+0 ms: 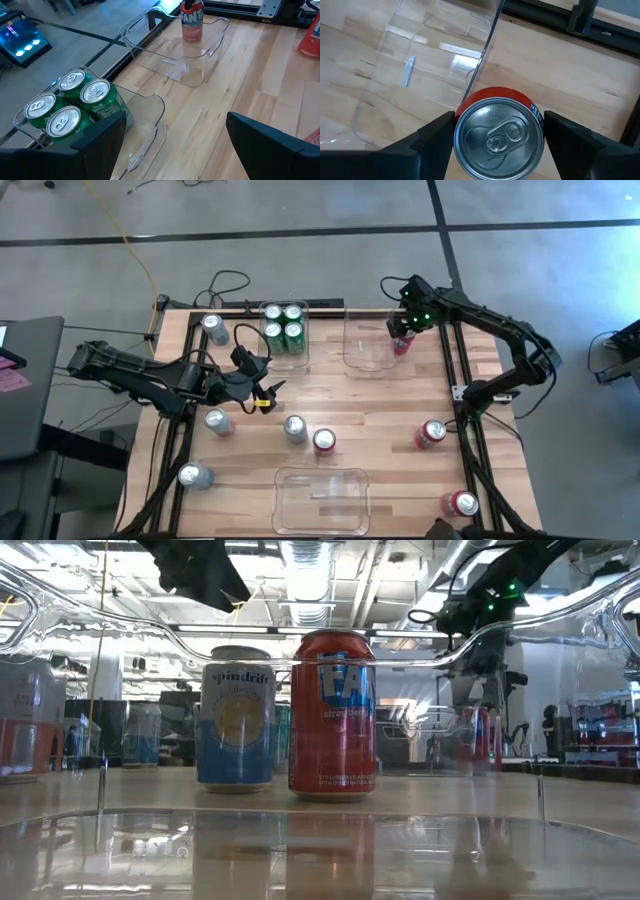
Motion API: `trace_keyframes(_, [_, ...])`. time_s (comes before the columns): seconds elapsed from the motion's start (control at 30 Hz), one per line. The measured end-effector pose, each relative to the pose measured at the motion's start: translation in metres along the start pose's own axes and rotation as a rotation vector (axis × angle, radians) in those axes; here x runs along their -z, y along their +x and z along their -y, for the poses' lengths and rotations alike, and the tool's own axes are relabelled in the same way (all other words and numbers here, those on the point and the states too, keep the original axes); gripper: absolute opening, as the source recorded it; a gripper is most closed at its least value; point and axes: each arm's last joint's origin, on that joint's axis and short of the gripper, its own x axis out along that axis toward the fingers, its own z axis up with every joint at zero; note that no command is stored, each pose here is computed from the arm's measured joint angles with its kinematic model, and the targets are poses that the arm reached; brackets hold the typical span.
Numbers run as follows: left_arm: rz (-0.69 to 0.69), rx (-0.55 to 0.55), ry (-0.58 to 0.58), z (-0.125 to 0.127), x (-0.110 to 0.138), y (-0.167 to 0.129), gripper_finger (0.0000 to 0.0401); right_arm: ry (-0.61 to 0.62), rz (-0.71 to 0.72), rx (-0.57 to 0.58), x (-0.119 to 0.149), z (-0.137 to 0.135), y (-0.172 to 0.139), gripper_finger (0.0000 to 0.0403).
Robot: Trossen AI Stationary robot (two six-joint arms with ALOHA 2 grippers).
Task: Sort soda cans
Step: Put the red soda can into the top right transparent bin
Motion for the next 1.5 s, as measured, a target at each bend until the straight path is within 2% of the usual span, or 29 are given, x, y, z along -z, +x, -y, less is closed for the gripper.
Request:
trace_keyframes(0.23, [0.0,0.0,0.0,0.0,0.0,0.0,0.0338,0.001,-0.009,0.003,0.001,0.0,0.0,0.0304])
trace_keyframes(0.6, [0.0,0.0,0.0,0.0,0.0,0.0,0.0338,-0.014,-0.03,0.001,0.004,-0.003,0.001,0.0375])
trace_keyframes(0.73, [0.0,0.0,0.0,0.0,0.0,0.0,0.0338,-0.031,-0.023,-0.008,0.005,-0.008,0.0,0.0389])
trace_keyframes(1.03, [0.0,0.0,0.0,0.0,0.0,0.0,0.0338,-0.041,-0.016,0.015,0.007,-0.01,0.001,0.0368])
trace_keyframes(1.37, [0.0,0.0,0.0,0.0,0.0,0.0,0.0338,-0.046,-0.024,0.02,0.019,-0.005,0.021,0.0358])
trace_keyframes(1.5, [0.0,0.0,0.001,0.0,0.0,0.0,0.0338,-0.048,-0.018,0.023,0.019,-0.005,0.021,0.0332])
